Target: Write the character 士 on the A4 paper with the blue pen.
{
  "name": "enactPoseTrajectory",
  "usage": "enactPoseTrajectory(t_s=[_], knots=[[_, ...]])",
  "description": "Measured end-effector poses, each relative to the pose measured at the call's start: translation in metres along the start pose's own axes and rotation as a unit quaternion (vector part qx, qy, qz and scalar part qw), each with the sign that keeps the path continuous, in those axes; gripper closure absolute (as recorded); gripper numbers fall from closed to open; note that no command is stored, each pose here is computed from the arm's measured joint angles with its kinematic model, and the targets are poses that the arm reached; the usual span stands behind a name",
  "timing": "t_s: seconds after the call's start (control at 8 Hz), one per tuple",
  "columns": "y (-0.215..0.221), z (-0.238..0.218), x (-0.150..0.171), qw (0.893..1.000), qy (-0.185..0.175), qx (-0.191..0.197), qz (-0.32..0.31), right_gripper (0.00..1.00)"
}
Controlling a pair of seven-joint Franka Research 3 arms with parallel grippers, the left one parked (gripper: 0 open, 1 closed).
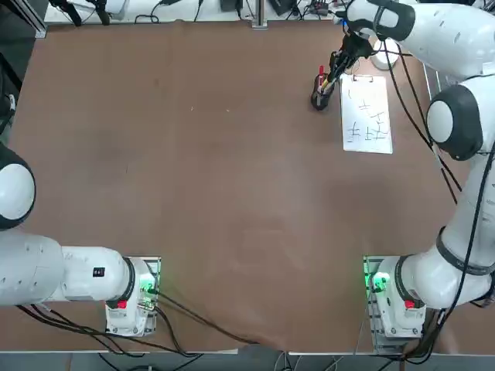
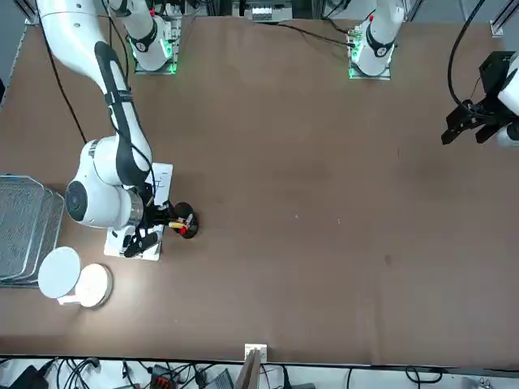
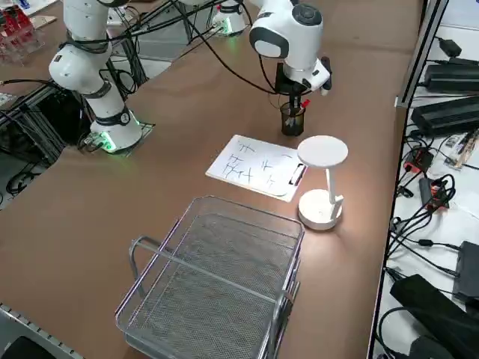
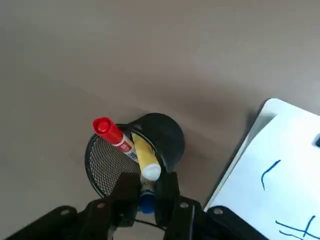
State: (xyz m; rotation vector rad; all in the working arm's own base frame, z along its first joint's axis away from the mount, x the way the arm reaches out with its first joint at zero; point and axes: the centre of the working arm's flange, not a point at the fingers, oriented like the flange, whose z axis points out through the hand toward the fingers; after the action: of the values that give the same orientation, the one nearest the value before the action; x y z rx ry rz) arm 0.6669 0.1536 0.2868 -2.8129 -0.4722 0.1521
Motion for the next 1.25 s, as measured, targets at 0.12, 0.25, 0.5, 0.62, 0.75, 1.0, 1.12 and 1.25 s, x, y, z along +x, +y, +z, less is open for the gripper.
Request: enactPoseTrajectory(t_s=[0.12, 0.25, 0.5, 0.62, 0.75, 1.0, 1.12, 1.25], knots=[[0.0, -0.001, 0.0, 1.0, -0.001, 0.0, 0.0, 0.79], [-0.001, -0.002, 0.0, 1.0, 0.0, 0.0, -0.001, 0.79], [-0.004, -0.012, -0.001, 1.0, -0.003, 0.003, -0.003, 0.79], [-0.007, -0.023, -0.002, 1.0, -0.001, 0.003, -0.005, 0.79], [-0.008, -0.038, -0.003, 1.0, 0.005, 0.003, -0.006, 0.79], [-0.008, -0.071, -0.008, 1.0, 0.018, 0.0, -0.006, 0.79], [-0.005, -0.089, -0.011, 1.0, 0.023, -0.001, -0.003, 0.79], [-0.004, -0.108, -0.013, 1.0, 0.027, -0.002, -0.003, 0.79]])
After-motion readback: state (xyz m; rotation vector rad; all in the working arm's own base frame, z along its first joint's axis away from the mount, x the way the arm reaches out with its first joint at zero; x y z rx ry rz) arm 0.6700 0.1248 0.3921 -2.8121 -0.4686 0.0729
